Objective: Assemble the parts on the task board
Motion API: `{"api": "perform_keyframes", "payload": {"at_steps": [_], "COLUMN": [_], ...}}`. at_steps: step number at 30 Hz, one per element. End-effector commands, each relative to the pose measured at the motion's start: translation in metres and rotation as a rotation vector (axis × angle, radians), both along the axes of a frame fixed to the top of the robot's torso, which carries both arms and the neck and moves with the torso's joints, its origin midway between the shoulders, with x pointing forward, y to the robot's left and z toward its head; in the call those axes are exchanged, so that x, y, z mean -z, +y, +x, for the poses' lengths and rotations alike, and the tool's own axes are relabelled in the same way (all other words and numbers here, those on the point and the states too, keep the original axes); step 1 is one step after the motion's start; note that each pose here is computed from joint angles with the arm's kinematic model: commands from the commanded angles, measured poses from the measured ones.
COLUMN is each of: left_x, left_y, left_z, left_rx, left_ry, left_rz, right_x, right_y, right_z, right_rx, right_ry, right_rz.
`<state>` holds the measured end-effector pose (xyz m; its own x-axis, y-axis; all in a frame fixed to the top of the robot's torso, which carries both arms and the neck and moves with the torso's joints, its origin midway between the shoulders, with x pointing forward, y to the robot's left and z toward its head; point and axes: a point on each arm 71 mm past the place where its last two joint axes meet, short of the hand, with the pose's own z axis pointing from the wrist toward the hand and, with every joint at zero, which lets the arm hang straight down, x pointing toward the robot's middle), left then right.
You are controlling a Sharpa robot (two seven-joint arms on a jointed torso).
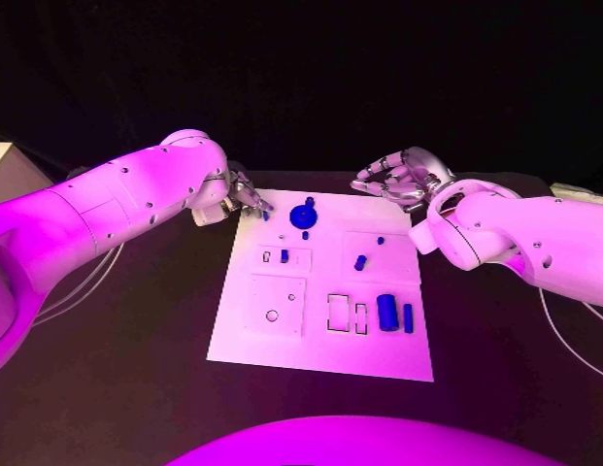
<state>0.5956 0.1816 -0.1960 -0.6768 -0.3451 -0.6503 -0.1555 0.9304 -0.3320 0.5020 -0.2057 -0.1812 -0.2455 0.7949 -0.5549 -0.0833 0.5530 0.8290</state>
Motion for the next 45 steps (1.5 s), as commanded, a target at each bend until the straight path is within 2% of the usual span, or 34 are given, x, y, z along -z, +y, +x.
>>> {"api": "perform_keyframes", "payload": {"at_steps": [1, 16, 28, 35, 45], "left_x": [-0.0003, 0.0003, -0.0026, -0.0067, -0.0126], "left_y": [-0.003, -0.002, 0.004, 0.01, 0.009], "left_z": [0.0001, 0.0003, -0.0009, -0.0098, -0.0354], "left_rx": [-0.001, -0.002, -0.026, -0.027, 0.034], "left_ry": [-0.002, 0.014, -0.014, -0.013, -0.001], "left_rz": [-0.041, -0.069, -0.111, -0.147, -0.154], "right_x": [-0.001, 0.0, 0.0, 0.0, 0.001], "right_y": [0.001, 0.001, 0.0, -0.002, -0.006], "right_z": [0.0, 0.0, 0.0, 0.001, 0.002], "right_rx": [-0.013, -0.015, -0.013, -0.008, 0.002], "right_ry": [-0.009, -0.006, -0.005, -0.004, -0.006], "right_rz": [0.001, 0.0, -0.002, -0.003, -0.006]}}
